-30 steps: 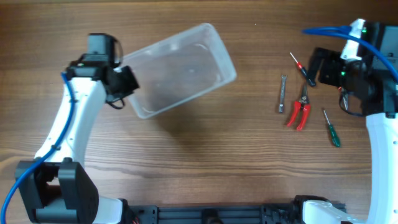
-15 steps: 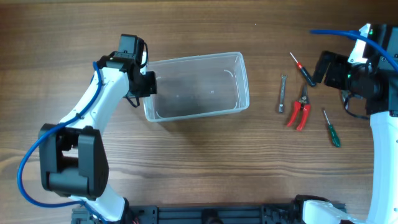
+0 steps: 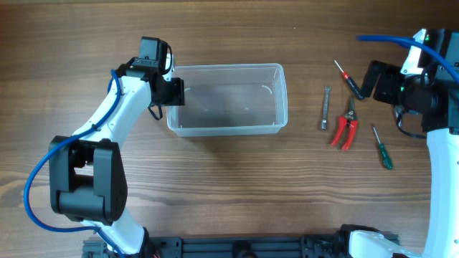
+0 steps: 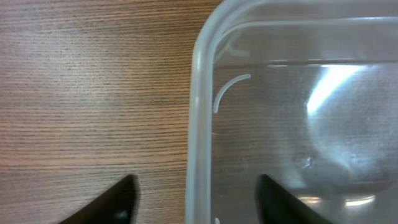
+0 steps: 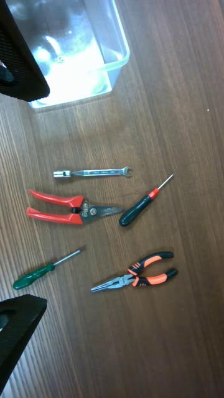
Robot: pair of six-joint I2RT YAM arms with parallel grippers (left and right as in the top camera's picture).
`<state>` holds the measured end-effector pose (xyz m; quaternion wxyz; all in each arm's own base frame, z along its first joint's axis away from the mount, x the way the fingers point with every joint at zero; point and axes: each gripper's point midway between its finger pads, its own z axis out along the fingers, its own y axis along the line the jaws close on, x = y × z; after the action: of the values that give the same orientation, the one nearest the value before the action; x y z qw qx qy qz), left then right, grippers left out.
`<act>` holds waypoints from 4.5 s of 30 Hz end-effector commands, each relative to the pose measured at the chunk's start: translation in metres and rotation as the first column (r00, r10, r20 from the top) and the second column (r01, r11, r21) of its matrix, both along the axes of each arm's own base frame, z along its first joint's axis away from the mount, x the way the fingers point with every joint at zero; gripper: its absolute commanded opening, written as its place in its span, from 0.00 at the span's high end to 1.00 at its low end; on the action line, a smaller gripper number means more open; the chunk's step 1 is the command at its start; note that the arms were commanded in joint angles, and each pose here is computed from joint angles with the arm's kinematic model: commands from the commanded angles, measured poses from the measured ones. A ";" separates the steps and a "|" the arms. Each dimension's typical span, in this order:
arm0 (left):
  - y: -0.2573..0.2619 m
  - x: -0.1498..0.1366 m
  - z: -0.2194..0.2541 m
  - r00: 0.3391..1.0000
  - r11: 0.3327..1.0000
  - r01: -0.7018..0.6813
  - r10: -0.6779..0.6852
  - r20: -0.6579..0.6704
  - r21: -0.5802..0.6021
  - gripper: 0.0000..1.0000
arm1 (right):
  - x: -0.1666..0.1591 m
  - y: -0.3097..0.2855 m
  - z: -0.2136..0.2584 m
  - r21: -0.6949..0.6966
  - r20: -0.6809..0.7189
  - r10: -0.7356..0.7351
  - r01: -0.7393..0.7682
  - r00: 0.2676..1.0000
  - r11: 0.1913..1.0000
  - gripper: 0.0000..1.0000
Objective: Pack container
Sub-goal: 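Drag the container to table center with the left gripper, release, then lower the right gripper onto the silver wrench and grasp it, then carry the wrench into the container with the right gripper, release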
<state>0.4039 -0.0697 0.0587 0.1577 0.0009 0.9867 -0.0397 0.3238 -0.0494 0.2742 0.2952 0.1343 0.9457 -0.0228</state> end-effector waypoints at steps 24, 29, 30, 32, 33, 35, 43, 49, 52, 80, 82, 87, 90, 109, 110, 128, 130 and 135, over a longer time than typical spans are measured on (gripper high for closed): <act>0.173 -0.018 0.178 0.826 0.869 -0.488 0.489 0.280 -0.080 0.00 | 0.053 0.033 -0.202 0.201 -0.492 0.230 -0.148 0.840 0.968 0.00; 0.173 -0.016 0.179 0.824 0.870 -0.486 0.488 0.287 -0.082 0.00 | 0.053 0.064 -0.251 0.228 -0.560 0.313 -0.221 0.767 0.948 0.00; 0.173 -0.016 0.179 0.824 0.870 -0.487 0.488 0.286 -0.082 0.00 | 0.054 0.067 -0.257 0.229 -0.565 0.317 -0.224 0.762 0.947 0.00; 0.173 -0.016 0.179 0.824 0.870 -0.487 0.488 0.286 -0.082 0.00 | 0.057 0.072 -0.268 0.230 -0.571 0.317 -0.223 0.757 0.947 0.00; 0.173 -0.016 0.179 0.824 0.870 -0.487 0.488 0.286 -0.082 0.00 | 0.058 0.073 -0.272 0.230 -0.573 0.310 -0.214 0.759 0.949 0.00; 0.173 -0.016 0.179 0.824 0.870 -0.487 0.488 0.286 -0.082 0.00 | 0.060 0.072 -0.277 0.229 -0.573 0.301 -0.204 0.762 0.952 0.00; 0.173 -0.016 0.179 0.824 0.870 -0.487 0.488 0.286 -0.082 0.00 | 0.061 0.060 -0.279 0.162 -0.591 0.249 -0.190 0.767 0.968 0.00; 0.173 -0.016 0.179 0.824 0.870 -0.487 0.488 0.286 -0.082 0.00 | 0.058 0.050 -0.279 0.104 -0.613 0.157 -0.118 0.775 0.988 0.01; 0.173 -0.016 0.179 0.824 0.870 -0.487 0.488 0.286 -0.082 0.00 | 0.056 0.051 -0.280 0.107 -0.617 0.156 -0.115 0.771 0.988 0.02; 0.172 -0.017 0.178 0.826 0.870 -0.487 0.488 0.282 -0.081 0.00 | 0.024 0.054 -0.306 0.138 -0.668 0.170 -0.103 0.724 0.985 0.90; 0.172 -0.017 0.178 0.826 0.870 -0.487 0.488 0.282 -0.081 0.00 | 0.024 0.054 -0.307 0.138 -0.668 0.170 -0.103 0.725 0.985 0.96; 0.172 -0.017 0.178 0.826 0.870 -0.487 0.488 0.283 -0.081 0.00 | 0.027 0.054 -0.302 0.137 -0.662 0.170 -0.105 0.730 0.985 0.96; 0.172 -0.017 0.178 0.825 0.870 -0.487 0.488 0.283 -0.081 0.00 | 0.041 0.055 -0.282 0.134 -0.637 0.173 -0.113 0.751 0.984 0.96; 0.172 -0.018 0.177 0.827 0.870 -0.487 0.489 0.278 -0.081 0.00 | 0.061 0.264 -0.055 -0.240 -0.191 0.939 -0.941 0.286 0.238 0.96; 0.172 -0.019 0.177 0.828 0.870 -0.487 0.489 0.274 -0.079 0.00 | 0.058 0.280 -0.060 -0.268 -0.215 0.957 -0.954 0.196 0.135 0.96; 0.171 -0.021 0.175 0.832 0.869 -0.488 0.490 0.262 -0.076 0.00 | 0.035 0.325 -0.237 0.126 -0.330 0.936 -0.989 -0.121 -0.083 0.93; 0.171 -0.021 0.175 0.832 0.869 -0.489 0.490 0.261 -0.076 0.00 | 0.037 0.326 -0.237 0.129 -0.326 0.942 -0.991 -0.081 -0.040 0.93; 0.171 -0.021 0.175 0.832 0.869 -0.488 0.490 0.262 -0.076 0.00 | 0.053 0.325 -0.208 0.066 -0.328 0.943 -0.994 0.061 0.087 0.36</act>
<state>0.3816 0.1032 0.2344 0.2981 -0.2416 0.9234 0.0088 0.3632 0.2724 0.0346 0.0693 -0.6069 0.7869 0.0876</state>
